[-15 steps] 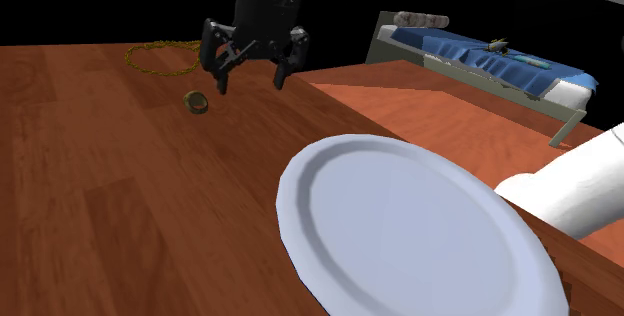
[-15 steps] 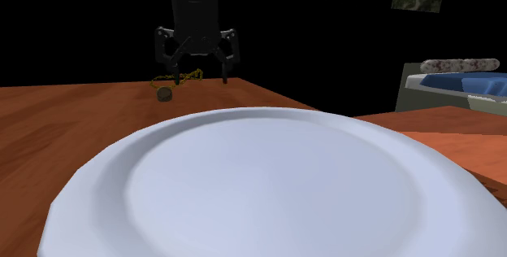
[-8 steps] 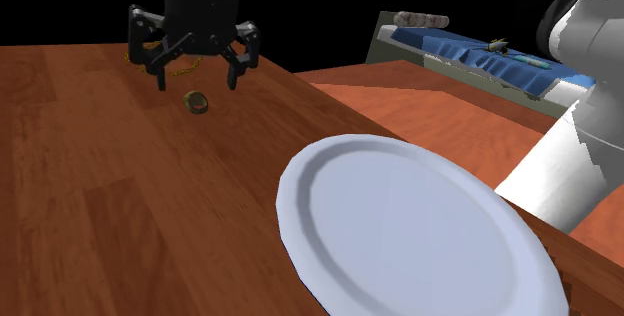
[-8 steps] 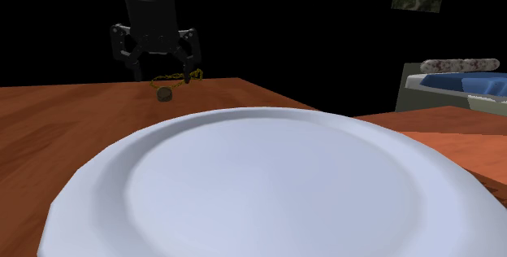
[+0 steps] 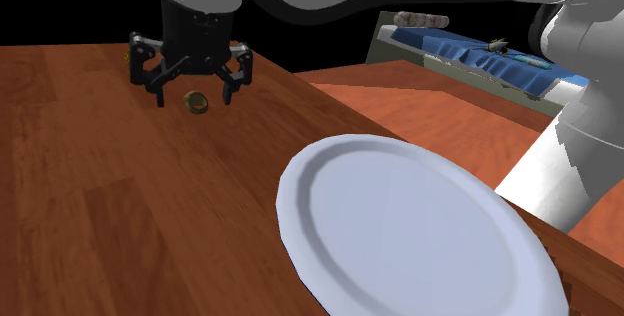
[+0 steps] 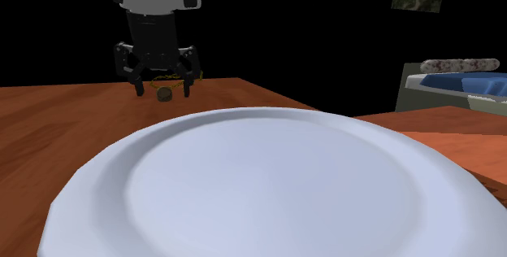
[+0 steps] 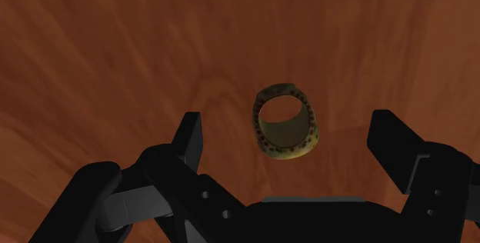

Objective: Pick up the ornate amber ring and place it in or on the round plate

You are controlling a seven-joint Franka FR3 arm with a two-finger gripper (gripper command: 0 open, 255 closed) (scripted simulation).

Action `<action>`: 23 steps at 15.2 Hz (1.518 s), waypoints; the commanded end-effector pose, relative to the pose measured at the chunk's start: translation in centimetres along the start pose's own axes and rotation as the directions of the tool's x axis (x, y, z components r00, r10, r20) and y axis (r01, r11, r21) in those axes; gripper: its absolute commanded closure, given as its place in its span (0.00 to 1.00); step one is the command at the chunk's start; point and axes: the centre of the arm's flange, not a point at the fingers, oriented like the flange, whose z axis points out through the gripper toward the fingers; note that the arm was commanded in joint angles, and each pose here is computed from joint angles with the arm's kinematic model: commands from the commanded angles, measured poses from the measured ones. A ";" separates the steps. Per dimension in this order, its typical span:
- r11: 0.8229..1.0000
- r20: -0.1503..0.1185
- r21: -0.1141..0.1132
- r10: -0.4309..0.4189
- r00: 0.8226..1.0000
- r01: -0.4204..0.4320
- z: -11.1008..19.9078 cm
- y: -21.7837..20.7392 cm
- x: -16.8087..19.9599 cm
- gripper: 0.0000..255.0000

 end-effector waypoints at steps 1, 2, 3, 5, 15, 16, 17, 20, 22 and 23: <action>1.000 0.000 0.000 0.000 1.000 0.000 0.1 0.0 0.0 0.00; 1.000 0.000 0.000 0.000 1.000 0.000 0.1 0.0 0.0 0.00; 1.000 0.000 0.000 0.000 1.000 0.000 0.1 0.0 0.0 0.00; 1.000 0.000 0.000 0.000 1.000 0.000 0.1 0.0 0.0 0.00; 1.000 0.000 0.000 0.000 1.000 0.000 0.1 -0.3 -0.2 1.00; 1.000 0.000 0.000 0.000 1.000 0.000 0.1 0.0 0.0 1.00; 1.000 0.000 0.000 0.000 1.000 0.000 -0.4 0.0 0.2 1.00; 1.000 0.000 0.000 0.000 1.000 0.000 -1.9 -0.1 0.7 1.00; 1.000 0.000 0.000 0.000 1.000 0.000 -2.9 -0.2 1.0 1.00; 1.000 0.000 0.000 0.000 1.000 0.000 -3.4 -0.2 1.1 1.00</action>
